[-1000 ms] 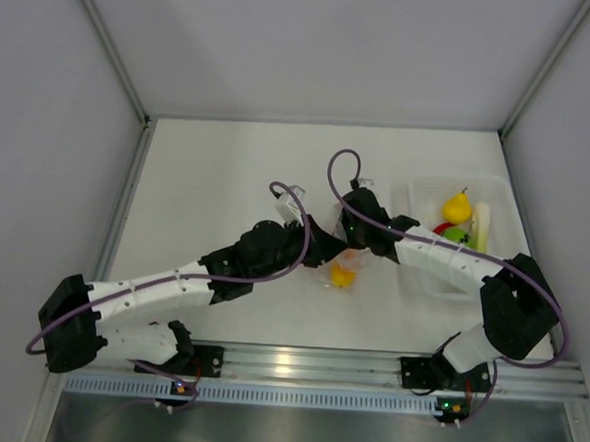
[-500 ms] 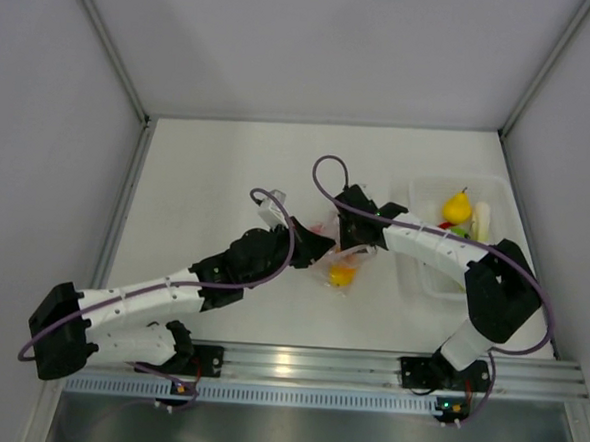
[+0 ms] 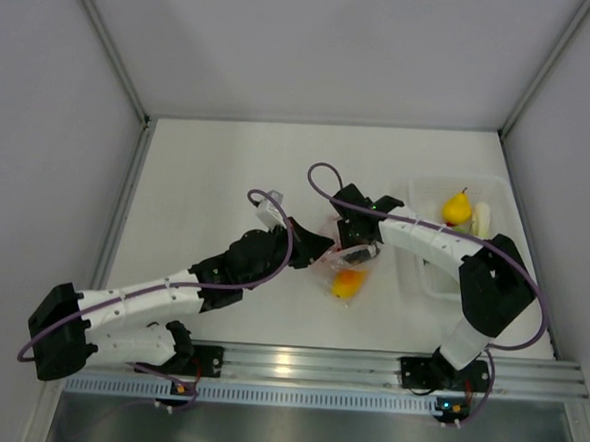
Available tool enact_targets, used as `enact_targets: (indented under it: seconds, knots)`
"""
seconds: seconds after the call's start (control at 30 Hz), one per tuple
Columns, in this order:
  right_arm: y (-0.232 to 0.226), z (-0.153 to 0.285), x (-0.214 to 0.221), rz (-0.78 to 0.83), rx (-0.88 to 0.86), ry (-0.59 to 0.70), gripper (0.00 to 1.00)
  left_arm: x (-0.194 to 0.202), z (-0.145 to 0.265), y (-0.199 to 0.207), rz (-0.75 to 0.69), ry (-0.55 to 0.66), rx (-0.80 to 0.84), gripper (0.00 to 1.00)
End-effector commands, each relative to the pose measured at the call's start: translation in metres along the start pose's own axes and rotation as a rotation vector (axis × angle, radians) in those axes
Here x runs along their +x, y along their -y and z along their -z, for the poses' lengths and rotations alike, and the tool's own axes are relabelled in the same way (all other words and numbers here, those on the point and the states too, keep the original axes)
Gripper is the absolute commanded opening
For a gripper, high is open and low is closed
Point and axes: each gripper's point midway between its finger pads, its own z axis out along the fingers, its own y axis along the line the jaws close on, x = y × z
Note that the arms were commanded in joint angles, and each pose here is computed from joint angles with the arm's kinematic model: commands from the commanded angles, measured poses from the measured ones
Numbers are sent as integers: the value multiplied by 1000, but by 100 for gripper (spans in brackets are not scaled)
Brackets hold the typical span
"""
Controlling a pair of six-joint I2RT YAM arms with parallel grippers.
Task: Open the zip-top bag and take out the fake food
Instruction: Pick up the fake vegetable from the zipper food storage bag.
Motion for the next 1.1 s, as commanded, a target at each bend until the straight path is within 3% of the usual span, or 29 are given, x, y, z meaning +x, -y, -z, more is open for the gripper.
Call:
enact_targets:
  seconds: [0.0,0.23,0.4,0.77,0.9,1.07]
  knots:
    - [19,11,18,14,51,-96,35,-12,2,18,21,46,63,0]
    - [22,29,17,33,38,-93,38,-10,-1,12,14,47,44,0]
    - [27,18,46,89,44,-204,31,-11,-1,8,18,59,31,0]
    - [3,47,67,226,-169,-239,30,-23,-9,6,-40,108,-6,0]
    - [-22,51,56,229,-308,-183,29,-19,-27,-1,-20,33,-10,0]
    - [-45,42,59,252,-433,-185,24,-56,-43,22,-116,-13,102,0]
